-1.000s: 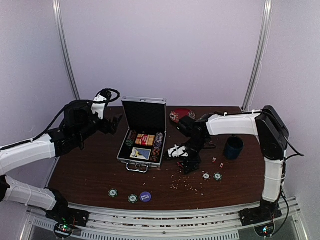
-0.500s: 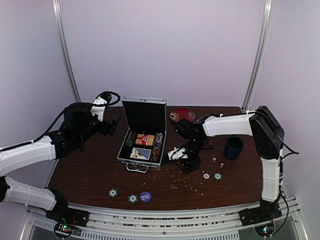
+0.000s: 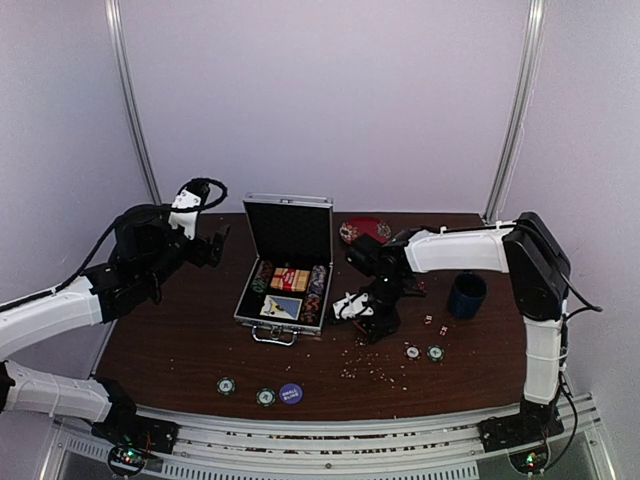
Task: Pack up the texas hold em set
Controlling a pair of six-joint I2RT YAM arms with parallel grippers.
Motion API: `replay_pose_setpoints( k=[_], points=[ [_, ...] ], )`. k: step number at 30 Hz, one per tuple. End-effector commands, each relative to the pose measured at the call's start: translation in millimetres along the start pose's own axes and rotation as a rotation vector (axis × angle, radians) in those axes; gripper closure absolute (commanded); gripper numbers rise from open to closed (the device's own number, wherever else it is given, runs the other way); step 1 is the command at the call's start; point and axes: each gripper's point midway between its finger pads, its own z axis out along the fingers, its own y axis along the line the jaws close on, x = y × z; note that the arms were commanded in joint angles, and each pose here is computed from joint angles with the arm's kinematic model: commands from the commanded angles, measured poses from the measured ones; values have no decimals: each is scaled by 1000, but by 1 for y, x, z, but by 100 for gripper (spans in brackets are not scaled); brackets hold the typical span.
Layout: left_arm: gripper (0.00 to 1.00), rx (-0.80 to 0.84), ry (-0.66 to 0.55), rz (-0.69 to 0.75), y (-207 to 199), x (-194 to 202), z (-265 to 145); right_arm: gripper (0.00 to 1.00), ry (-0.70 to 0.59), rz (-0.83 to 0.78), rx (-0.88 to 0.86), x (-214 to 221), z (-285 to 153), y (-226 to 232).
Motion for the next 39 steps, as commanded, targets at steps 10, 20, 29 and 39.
replay_pose_setpoints(
  k=[10,20,29,39],
  points=[
    [2,-196,-40,-27,49,-21,-15,57,-298,198,317,-114,-77,-112],
    [2,-258,-57,-34,62,-22,-24,54,-337,217,485,-159,-69,-151],
    [2,-239,-70,-39,60,-26,-25,51,-359,212,545,-173,-51,-170],
    [2,-213,-74,-37,56,-27,-25,49,-335,177,617,-172,-31,-186]
  ],
)
